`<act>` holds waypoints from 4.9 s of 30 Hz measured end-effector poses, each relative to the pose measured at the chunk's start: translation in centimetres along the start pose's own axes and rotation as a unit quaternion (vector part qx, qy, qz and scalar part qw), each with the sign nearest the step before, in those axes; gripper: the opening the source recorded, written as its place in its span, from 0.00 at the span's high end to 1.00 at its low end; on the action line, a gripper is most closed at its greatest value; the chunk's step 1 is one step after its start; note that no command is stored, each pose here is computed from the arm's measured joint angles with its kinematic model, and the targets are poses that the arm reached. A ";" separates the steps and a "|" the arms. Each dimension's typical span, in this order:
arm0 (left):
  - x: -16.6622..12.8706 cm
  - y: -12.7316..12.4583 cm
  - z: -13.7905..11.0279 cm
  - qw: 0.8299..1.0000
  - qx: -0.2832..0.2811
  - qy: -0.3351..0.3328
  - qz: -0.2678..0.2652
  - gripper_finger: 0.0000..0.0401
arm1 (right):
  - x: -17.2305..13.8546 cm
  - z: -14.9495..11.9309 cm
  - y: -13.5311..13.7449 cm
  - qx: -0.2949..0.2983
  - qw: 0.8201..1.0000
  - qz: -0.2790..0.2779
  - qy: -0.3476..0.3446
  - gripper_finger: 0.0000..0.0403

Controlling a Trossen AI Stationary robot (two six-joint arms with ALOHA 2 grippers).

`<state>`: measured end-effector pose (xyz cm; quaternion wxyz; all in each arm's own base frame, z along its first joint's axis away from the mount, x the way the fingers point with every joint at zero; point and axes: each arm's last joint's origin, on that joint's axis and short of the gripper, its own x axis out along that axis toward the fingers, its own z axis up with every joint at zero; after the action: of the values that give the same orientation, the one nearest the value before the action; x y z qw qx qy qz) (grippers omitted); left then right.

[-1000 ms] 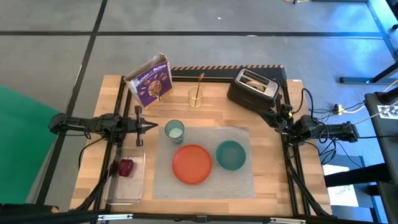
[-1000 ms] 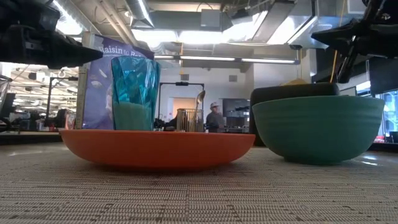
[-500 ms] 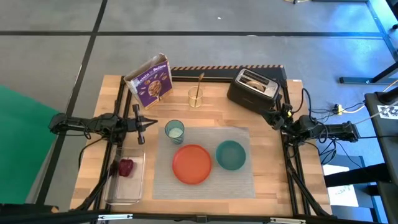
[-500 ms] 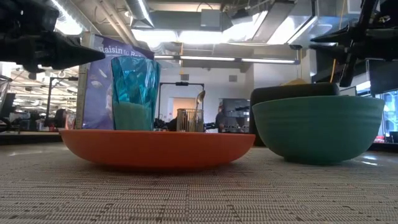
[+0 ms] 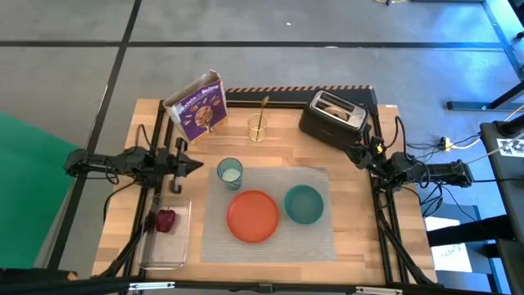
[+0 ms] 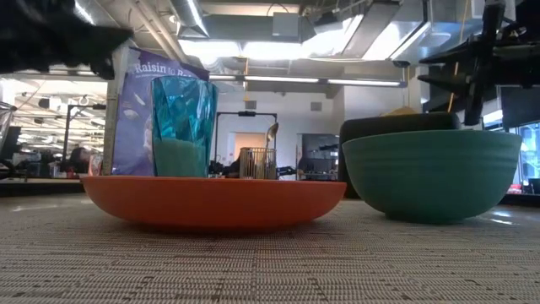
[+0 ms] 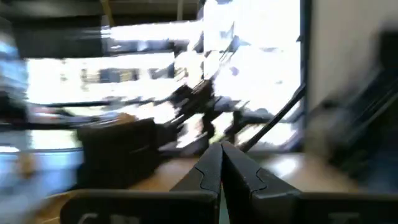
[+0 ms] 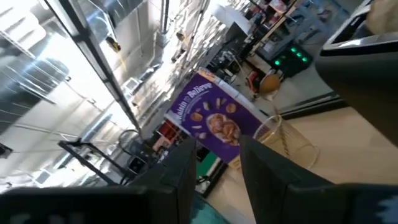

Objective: Arrange a breakfast setting
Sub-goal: Pour the cereal from the cereal box into the blue bowl

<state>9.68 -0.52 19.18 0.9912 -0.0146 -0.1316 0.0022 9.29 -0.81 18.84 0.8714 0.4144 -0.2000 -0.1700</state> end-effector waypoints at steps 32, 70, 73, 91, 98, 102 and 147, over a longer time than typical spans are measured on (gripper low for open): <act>1.6 0.7 8.4 0.982 -0.105 -0.011 0.155 0.75 | 0.4 4.4 4.9 -0.104 0.990 0.046 -0.089 0.71; 0.7 2.1 19.4 0.847 0.123 0.236 0.460 0.41 | 4.2 1.8 4.2 -0.204 0.975 -0.085 -0.029 0.33; 0.2 2.2 19.0 0.833 0.101 0.236 0.489 0.34 | 4.4 2.0 3.9 -0.206 0.974 -0.085 -0.031 0.33; -0.1 3.1 9.8 0.768 0.030 0.309 0.561 0.20 | 5.3 3.5 2.7 -0.178 0.982 -0.051 -0.018 0.33; 0.5 3.7 8.1 0.764 0.010 0.311 0.565 0.20 | 5.3 3.3 2.6 -0.177 0.983 -0.048 -0.002 0.33; 0.4 4.1 7.9 0.758 -0.007 0.322 0.567 0.20 | 5.3 3.3 2.7 -0.177 0.983 -0.045 0.001 0.33; 3.6 10.3 10.4 0.802 0.063 0.373 0.463 0.98 | 6.1 4.7 5.4 -0.211 0.976 0.019 0.042 0.33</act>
<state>10.42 10.12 29.90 0.8438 -0.0109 0.2707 0.4633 12.98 -3.47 27.09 0.9500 0.2239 -0.1306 -0.1739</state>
